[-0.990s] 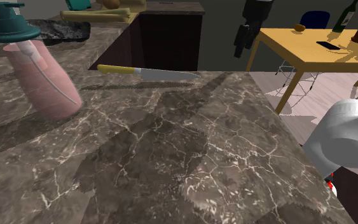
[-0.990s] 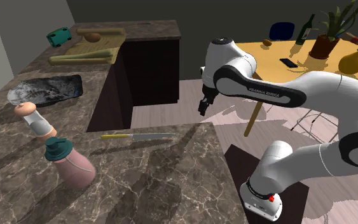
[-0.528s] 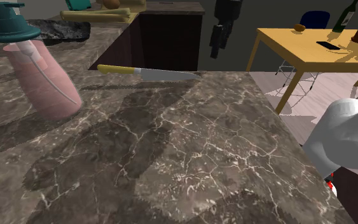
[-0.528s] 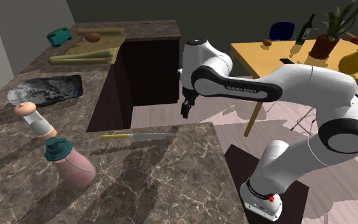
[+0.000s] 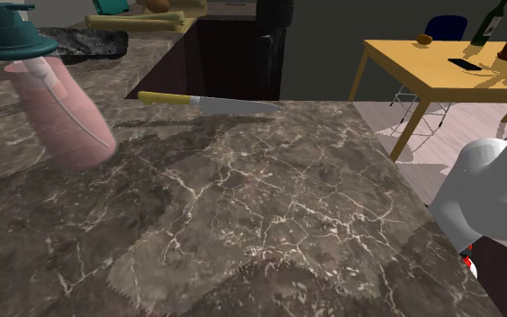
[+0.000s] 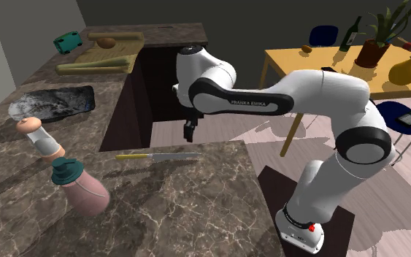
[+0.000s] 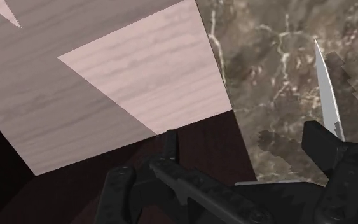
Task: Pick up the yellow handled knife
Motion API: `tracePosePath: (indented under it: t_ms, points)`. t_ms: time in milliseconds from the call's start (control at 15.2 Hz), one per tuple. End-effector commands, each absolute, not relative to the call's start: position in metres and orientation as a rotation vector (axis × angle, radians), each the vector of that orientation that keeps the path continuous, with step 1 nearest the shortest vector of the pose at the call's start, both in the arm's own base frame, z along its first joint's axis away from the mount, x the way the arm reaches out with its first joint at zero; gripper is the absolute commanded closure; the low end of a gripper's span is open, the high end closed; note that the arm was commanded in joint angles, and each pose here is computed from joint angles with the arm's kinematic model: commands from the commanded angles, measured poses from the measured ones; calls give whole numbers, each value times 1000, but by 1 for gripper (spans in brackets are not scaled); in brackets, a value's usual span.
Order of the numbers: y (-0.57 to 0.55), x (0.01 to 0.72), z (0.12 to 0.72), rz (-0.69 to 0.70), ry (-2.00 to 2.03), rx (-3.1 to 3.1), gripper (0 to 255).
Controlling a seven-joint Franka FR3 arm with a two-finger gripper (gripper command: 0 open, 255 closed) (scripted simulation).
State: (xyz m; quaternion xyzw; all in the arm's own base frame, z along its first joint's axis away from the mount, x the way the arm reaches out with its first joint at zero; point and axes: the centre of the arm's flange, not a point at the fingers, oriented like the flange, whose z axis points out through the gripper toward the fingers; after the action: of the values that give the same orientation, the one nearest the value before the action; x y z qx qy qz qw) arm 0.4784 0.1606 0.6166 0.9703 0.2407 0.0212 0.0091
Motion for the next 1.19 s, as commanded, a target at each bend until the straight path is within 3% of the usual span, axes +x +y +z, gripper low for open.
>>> tracePosePath:
  t_ms: [0,660,1122]
  points:
    - [186,488,615,60,832,3015,0]
    - [309,524,616,31,1211,2907,0]
    - [309,524,579,31,1211,2907,0]
